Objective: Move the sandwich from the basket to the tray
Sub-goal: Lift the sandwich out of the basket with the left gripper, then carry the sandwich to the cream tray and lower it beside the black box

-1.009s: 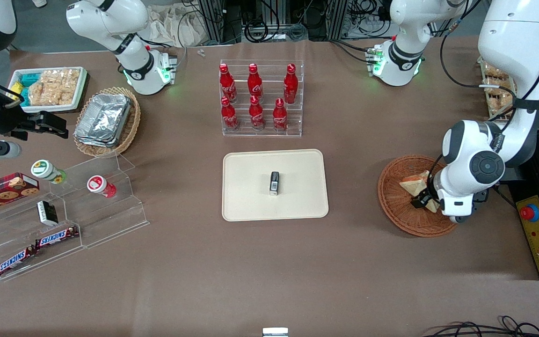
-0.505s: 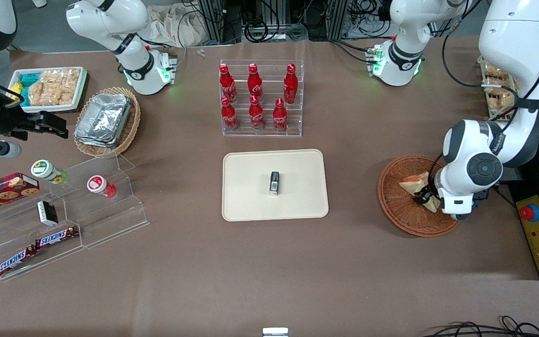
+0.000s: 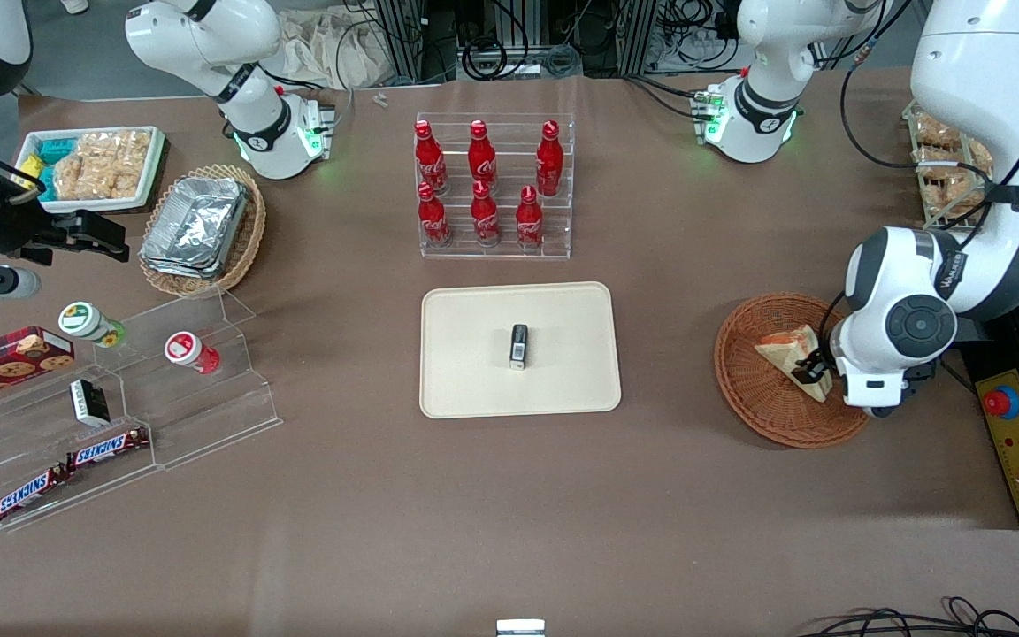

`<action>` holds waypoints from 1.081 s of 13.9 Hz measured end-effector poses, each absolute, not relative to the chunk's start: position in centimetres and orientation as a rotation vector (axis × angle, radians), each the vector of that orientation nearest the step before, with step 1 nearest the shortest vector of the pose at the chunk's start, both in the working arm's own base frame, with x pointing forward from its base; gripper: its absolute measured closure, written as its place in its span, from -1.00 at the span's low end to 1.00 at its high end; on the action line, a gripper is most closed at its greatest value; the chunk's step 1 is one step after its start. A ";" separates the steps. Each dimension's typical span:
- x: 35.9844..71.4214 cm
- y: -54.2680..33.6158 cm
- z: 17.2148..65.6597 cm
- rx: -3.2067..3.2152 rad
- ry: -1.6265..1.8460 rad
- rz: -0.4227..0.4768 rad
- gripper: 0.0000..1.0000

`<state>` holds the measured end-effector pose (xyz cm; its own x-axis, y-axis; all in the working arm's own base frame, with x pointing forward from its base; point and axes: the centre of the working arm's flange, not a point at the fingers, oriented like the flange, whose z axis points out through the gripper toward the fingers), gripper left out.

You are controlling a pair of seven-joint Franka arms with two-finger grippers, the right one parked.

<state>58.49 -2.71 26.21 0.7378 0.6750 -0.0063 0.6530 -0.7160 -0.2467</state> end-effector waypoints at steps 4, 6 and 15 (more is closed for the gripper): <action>58.1 -3.3 23.1 -2.723 -1.150 0.103 -0.81; 58.6 -3.5 23.5 -2.711 -1.202 0.077 -0.36; 63.4 -8.4 44.4 -2.761 -1.043 0.170 0.64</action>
<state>63.42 -8.39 44.44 0.7467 0.6639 -0.0413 0.6427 -0.7361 -0.2124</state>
